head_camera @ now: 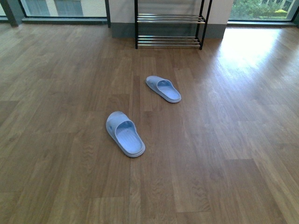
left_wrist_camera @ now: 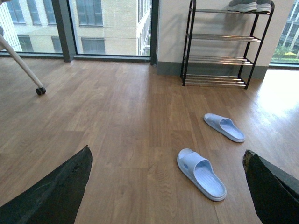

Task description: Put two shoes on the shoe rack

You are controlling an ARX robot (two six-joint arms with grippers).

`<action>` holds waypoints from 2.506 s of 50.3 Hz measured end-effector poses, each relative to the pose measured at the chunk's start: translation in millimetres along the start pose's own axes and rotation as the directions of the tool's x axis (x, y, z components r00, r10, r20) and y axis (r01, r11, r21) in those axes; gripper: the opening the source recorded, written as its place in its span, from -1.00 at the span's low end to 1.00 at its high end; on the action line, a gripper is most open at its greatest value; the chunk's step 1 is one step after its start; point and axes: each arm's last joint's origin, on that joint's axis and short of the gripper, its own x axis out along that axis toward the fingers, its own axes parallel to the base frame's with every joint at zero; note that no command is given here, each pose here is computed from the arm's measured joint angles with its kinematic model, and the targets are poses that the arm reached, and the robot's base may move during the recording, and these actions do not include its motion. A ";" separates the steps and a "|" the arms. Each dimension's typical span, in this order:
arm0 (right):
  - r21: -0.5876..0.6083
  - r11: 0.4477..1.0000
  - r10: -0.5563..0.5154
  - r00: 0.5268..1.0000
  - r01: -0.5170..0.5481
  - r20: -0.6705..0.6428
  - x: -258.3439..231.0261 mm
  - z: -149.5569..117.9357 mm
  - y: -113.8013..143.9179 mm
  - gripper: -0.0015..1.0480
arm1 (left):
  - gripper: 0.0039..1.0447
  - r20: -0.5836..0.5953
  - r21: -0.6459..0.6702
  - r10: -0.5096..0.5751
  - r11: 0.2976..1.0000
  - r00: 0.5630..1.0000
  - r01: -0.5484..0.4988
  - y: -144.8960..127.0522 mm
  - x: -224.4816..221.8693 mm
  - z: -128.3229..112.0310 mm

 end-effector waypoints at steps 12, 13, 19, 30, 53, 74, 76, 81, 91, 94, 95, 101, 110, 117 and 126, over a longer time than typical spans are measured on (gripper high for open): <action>0.000 1.000 0.000 1.000 0.000 0.000 0.0 0.0 0.0 0.82 | 0.83 0.000 0.000 0.002 1.000 1.000 -0.002 0.1 0.0 0.0; 0.000 1.000 -0.002 1.000 0.002 0.000 0.0 0.0 0.0 0.82 | 0.83 0.000 0.000 0.002 1.000 1.000 -0.002 0.1 0.0 0.0; 0.000 1.000 -0.001 1.000 0.001 0.001 0.0 0.1 0.0 0.82 | 0.83 0.000 0.000 0.002 1.000 1.000 -0.002 0.1 0.0 0.0; 0.000 1.000 -0.001 1.000 0.001 0.001 0.0 0.1 0.0 0.82 | 0.83 0.000 0.000 0.000 1.000 1.000 0.000 0.0 0.0 0.0; 0.000 1.000 -0.004 1.000 0.004 0.000 0.0 0.0 -0.1 0.82 | 0.83 0.000 0.000 -0.001 1.000 1.000 0.001 0.0 0.0 0.0; 0.000 1.000 -0.003 1.000 0.003 0.000 0.0 0.0 -0.1 0.82 | 0.83 0.000 0.000 -0.001 1.000 1.000 0.001 0.0 0.0 0.0; 0.000 1.000 -0.004 1.000 0.004 0.000 0.0 0.0 -0.1 0.82 | 0.83 0.000 0.000 -0.001 1.000 1.000 0.001 0.0 0.0 0.0; 0.000 1.000 -0.003 1.000 0.003 0.000 0.0 0.0 -0.1 0.82 | 0.83 0.000 0.000 -0.001 1.000 1.000 0.001 0.0 0.0 0.0; 0.000 1.000 -0.003 1.000 0.003 0.000 0.0 0.0 -0.1 0.82 | 0.83 0.000 0.000 -0.001 1.000 1.000 0.001 0.0 0.0 0.0; 0.000 1.000 -0.004 1.000 0.004 0.000 0.0 0.0 -0.1 0.82 | 0.83 0.000 0.000 -0.001 1.000 1.000 0.001 0.0 0.0 0.0; 0.000 1.000 -0.003 1.000 0.003 0.000 0.0 0.0 -0.1 0.82 | 0.83 0.000 0.000 -0.001 1.000 1.000 0.001 0.0 0.0 0.0; 0.000 1.000 -0.003 1.000 0.003 0.000 0.0 0.0 -0.1 0.82 | 0.83 0.000 0.000 -0.001 1.000 1.000 0.001 0.0 0.0 0.0; 0.000 1.000 -0.003 1.000 0.003 0.000 0.0 0.0 -0.1 0.82 | 0.83 0.000 0.000 -0.001 1.000 1.000 0.001 0.0 0.0 0.0; 0.000 1.000 -0.004 1.000 0.004 0.000 0.0 0.0 -0.1 0.82 | 0.83 0.000 0.000 -0.001 1.000 1.000 0.001 0.0 0.0 0.0; 0.000 1.000 -0.003 1.000 0.003 0.000 0.0 0.0 -0.1 0.82 | 0.83 0.000 0.000 -0.001 1.000 1.000 0.001 0.0 0.0 0.0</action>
